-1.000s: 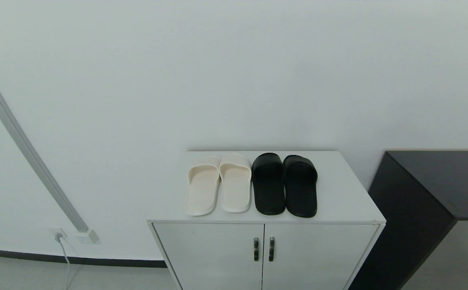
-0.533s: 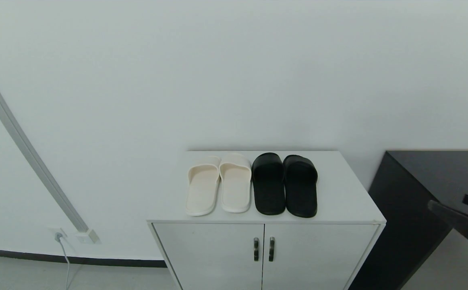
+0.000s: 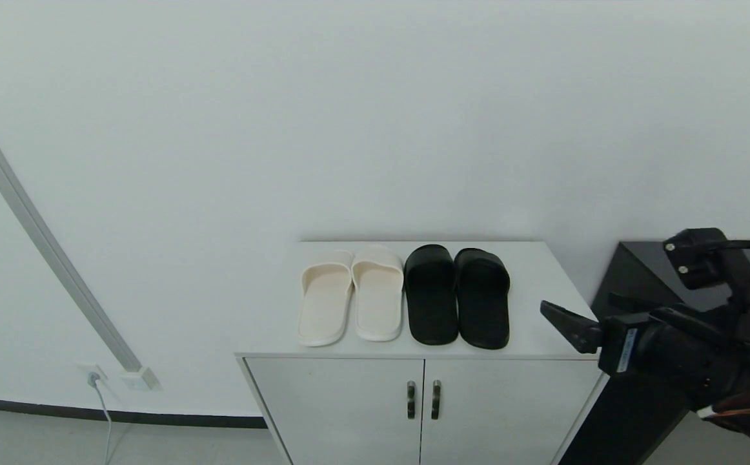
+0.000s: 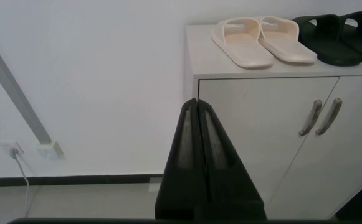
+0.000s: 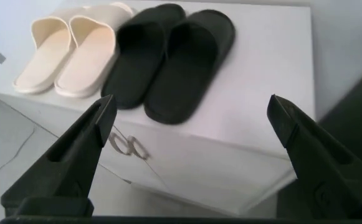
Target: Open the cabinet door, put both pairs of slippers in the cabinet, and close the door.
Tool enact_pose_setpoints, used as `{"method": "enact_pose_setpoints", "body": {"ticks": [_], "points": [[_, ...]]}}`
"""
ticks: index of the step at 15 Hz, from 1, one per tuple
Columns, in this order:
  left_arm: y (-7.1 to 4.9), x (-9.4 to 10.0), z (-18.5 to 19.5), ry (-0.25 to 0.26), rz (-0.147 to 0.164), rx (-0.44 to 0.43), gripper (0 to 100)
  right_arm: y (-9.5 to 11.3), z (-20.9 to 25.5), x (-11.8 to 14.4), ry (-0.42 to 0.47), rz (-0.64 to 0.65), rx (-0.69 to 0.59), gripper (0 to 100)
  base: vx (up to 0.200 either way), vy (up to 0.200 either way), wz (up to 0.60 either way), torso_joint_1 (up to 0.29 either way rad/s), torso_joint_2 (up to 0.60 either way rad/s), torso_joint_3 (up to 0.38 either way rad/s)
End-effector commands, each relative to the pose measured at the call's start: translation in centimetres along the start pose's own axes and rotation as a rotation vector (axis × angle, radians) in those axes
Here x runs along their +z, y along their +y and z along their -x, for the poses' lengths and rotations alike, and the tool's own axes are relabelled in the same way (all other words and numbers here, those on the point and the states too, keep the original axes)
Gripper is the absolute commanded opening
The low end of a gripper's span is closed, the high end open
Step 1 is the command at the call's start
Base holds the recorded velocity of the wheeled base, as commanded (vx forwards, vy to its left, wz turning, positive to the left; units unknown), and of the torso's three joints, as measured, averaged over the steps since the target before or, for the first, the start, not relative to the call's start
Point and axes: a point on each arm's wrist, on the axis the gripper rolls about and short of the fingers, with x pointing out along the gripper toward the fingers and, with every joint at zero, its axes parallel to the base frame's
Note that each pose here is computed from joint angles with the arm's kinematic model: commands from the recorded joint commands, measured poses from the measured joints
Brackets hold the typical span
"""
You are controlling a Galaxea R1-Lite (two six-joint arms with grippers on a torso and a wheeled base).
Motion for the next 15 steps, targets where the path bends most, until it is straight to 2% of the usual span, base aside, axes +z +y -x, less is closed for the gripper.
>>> {"method": "enact_pose_setpoints", "body": {"ticks": [1, 9, 11, 15], "points": [[0.0, 0.0, 0.0, -0.002, 0.0, -0.001, 0, 2.3, -2.8, -1.1, 0.035, -0.004, 0.011, 100, 0.0, 0.0, 0.0, 0.0, 0.0, 0.0], [0.0, 0.0, 0.0, -0.002, 0.0, -0.001, 0, 6.2, -9.1, -2.3, 0.035, 0.006, -0.104, 100, 0.0, 0.0, 0.0, 0.0, 0.0, 0.0], [0.0, 0.0, 0.0, -0.002, 0.0, -0.001, 0, 7.6, -10.9, -3.2, 0.038, 0.016, -0.121, 100, 0.0, 0.0, 0.0, 0.0, 0.0, 0.0], [0.0, 0.0, 0.0, -0.002, 0.002, -0.001, 0, 8.9, -14.6, -5.1, 0.052, 0.021, -0.166, 100, 0.0, 0.0, 0.0, 0.0, 0.0, 0.0]]}}
